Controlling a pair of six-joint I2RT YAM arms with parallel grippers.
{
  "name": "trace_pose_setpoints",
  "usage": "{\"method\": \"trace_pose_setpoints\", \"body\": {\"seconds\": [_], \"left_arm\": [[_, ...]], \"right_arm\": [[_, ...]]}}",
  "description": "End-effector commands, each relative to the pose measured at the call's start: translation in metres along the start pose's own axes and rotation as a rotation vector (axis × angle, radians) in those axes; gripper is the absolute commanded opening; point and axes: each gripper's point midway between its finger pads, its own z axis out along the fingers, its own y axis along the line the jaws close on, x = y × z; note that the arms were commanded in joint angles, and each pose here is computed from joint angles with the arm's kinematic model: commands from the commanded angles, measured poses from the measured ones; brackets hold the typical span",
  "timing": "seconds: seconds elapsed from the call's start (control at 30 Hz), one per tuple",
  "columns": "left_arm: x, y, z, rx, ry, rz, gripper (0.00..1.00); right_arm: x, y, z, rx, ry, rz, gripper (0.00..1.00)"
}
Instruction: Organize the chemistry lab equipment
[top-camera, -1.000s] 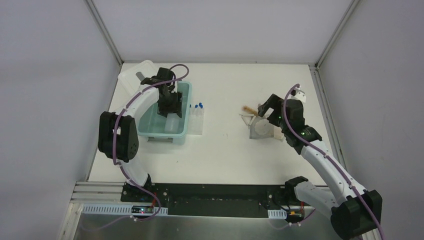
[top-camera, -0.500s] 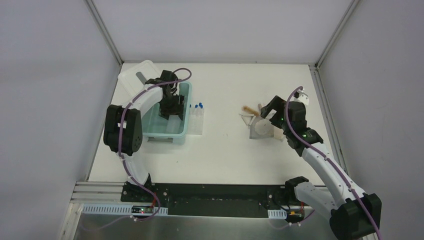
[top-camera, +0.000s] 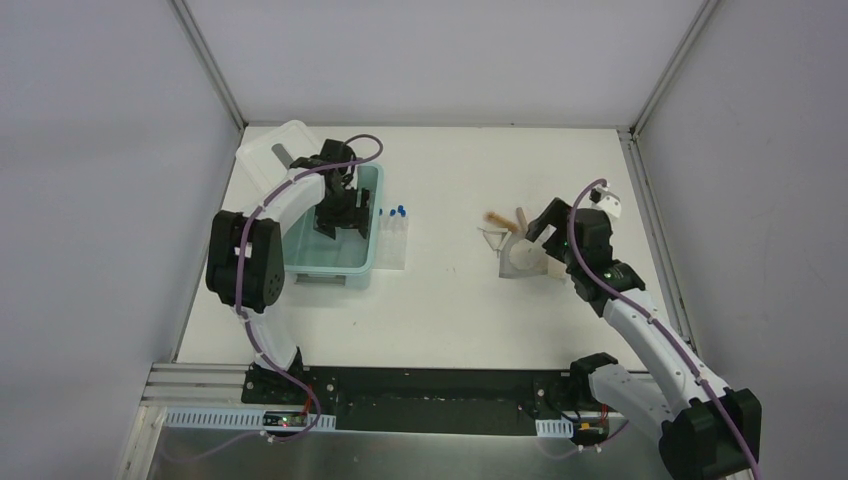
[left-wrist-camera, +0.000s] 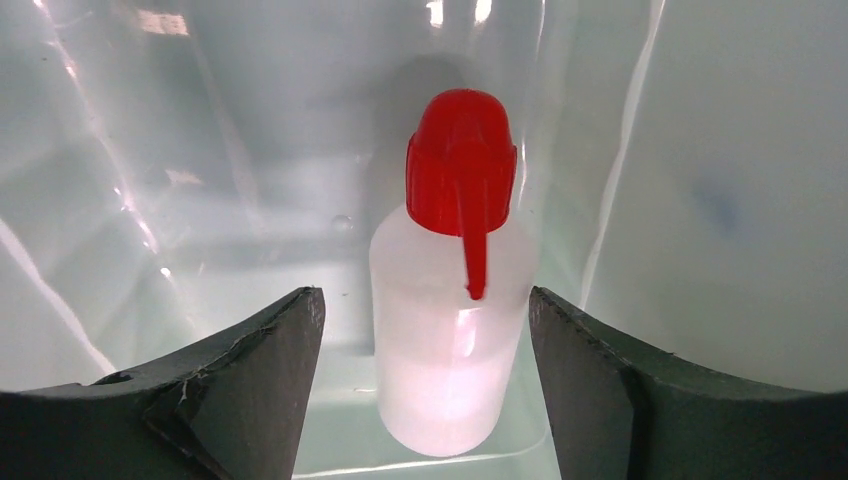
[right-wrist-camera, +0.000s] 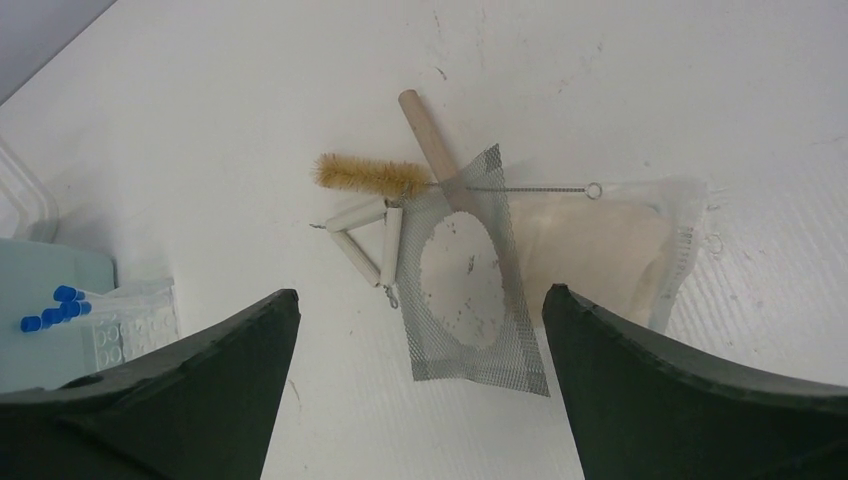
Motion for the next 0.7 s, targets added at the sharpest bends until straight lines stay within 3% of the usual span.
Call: {"method": "trace_pose_setpoints", "body": {"seconds": [0.0, 0.27, 0.47, 0.67], "left_arm": [[-0.023, 0.008, -0.039, -0.052, -0.132, -0.011, 0.77], [-0.039, 0.015, -0.089, -0.087, -0.289, -0.012, 0.79], [-0.045, 0.005, -0.128, -0.022, -0.422, -0.013, 0.8], [-0.037, -0.015, -0.155, 0.098, -0.481, -0.021, 0.8]], "right_arm": [[-0.013, -0.016, -0.002, 0.057, -0.042, 0.011, 0.93], [-0.001, -0.033, 0.011, 0.017, 0.078, 0.14, 0.73], [0.024, -0.034, 0.021, -0.02, 0.193, 0.177, 0.66], [0.04, -0.03, 0.03, -0.051, 0.264, 0.176, 0.59]]}}
